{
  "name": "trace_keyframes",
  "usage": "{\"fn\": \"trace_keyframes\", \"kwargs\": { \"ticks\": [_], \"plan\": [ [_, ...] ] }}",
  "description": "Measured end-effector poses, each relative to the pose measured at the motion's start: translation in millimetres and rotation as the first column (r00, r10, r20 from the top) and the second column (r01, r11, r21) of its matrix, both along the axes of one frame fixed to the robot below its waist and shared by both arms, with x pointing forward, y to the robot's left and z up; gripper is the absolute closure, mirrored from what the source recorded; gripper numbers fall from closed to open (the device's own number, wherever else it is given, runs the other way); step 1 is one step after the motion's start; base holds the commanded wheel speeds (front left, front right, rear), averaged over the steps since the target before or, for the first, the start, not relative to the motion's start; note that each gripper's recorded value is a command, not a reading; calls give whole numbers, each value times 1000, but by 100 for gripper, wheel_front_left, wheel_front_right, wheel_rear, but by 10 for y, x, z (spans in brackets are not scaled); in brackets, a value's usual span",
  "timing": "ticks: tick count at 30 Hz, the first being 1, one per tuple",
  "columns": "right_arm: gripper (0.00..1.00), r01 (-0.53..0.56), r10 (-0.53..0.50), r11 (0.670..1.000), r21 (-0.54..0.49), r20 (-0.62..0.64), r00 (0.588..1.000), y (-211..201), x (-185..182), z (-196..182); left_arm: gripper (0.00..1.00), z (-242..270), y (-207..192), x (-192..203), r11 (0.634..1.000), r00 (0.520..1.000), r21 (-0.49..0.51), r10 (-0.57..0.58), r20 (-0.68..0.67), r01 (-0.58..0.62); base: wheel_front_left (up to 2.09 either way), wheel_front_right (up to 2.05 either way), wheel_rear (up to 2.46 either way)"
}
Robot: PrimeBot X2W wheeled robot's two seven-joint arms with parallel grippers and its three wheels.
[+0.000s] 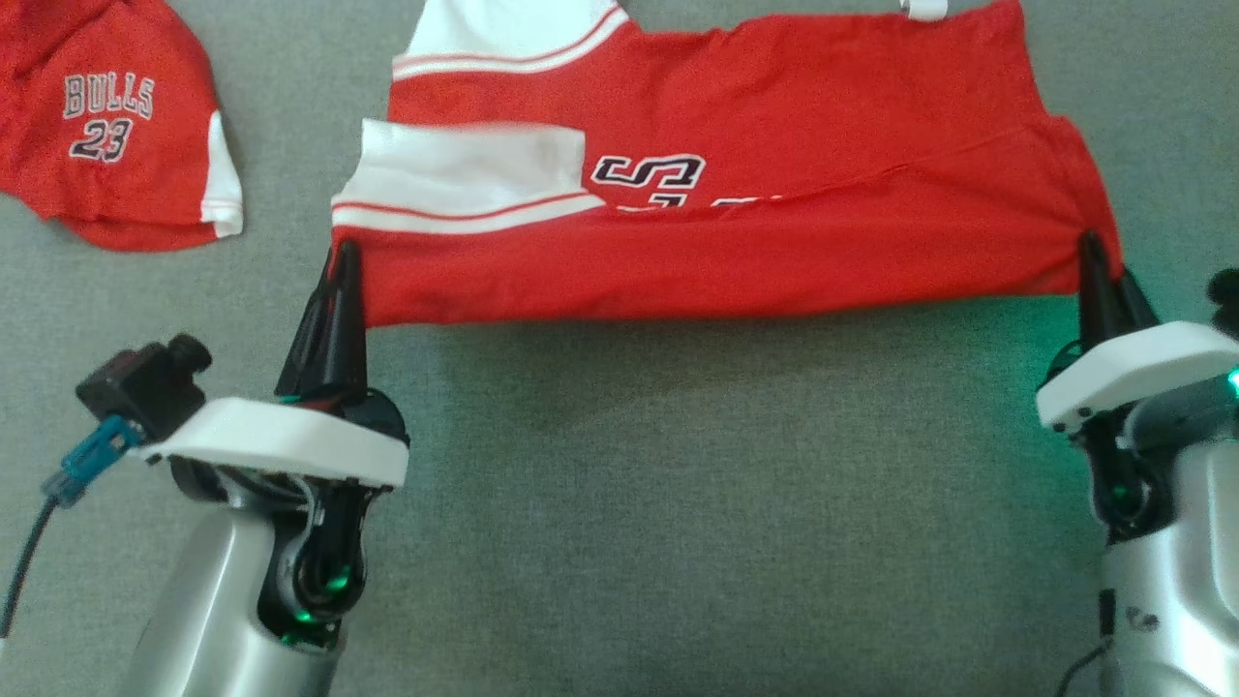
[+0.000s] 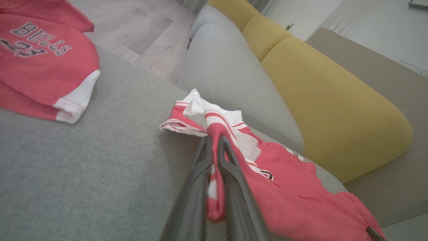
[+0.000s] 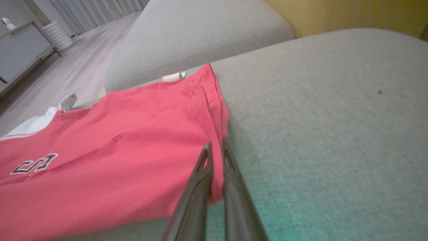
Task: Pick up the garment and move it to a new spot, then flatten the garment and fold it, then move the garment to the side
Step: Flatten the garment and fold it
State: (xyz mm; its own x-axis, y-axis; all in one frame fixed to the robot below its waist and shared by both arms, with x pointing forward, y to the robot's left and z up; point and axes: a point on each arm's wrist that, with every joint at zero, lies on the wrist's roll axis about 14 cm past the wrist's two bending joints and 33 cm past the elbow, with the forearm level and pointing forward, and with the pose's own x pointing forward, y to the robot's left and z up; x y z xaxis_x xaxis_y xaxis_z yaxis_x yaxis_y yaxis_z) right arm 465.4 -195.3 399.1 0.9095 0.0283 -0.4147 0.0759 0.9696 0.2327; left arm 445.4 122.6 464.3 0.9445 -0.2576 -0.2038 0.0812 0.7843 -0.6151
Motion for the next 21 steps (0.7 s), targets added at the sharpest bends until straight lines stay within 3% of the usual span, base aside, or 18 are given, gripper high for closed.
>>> {"fn": "trace_keyframes", "kwargs": {
  "ticks": [6,14,17,18,19,21],
  "plan": [
    [100,-2,2,1000,3,6,1000,-48,-205,195,100,367,-78,-161,999,996,20,-49,71,48,0,0,0],
    [100,52,-51,999,2,-146,988,-258,-953,-127,100,-179,-87,-807,1000,988,-28,-14,-155,10,0,0,0],
    [100,62,-61,998,3,-175,983,-281,-1076,-202,100,-315,-90,-906,999,979,-50,3,-203,-13,0,0,0],
    [97,66,-65,998,1,-180,981,-291,-1108,-220,100,-360,-93,-932,999,976,-49,2,-218,-13,0,0,0],
    [87,69,-68,998,1,-187,980,-297,-1131,-238,100,-401,-88,-952,999,973,-45,5,-230,-16,0,0,0],
    [53,76,-75,997,0,-184,980,-311,-1145,-250,100,-482,-87,-989,999,967,-37,5,-253,-15,0,0,0]
  ]
}}
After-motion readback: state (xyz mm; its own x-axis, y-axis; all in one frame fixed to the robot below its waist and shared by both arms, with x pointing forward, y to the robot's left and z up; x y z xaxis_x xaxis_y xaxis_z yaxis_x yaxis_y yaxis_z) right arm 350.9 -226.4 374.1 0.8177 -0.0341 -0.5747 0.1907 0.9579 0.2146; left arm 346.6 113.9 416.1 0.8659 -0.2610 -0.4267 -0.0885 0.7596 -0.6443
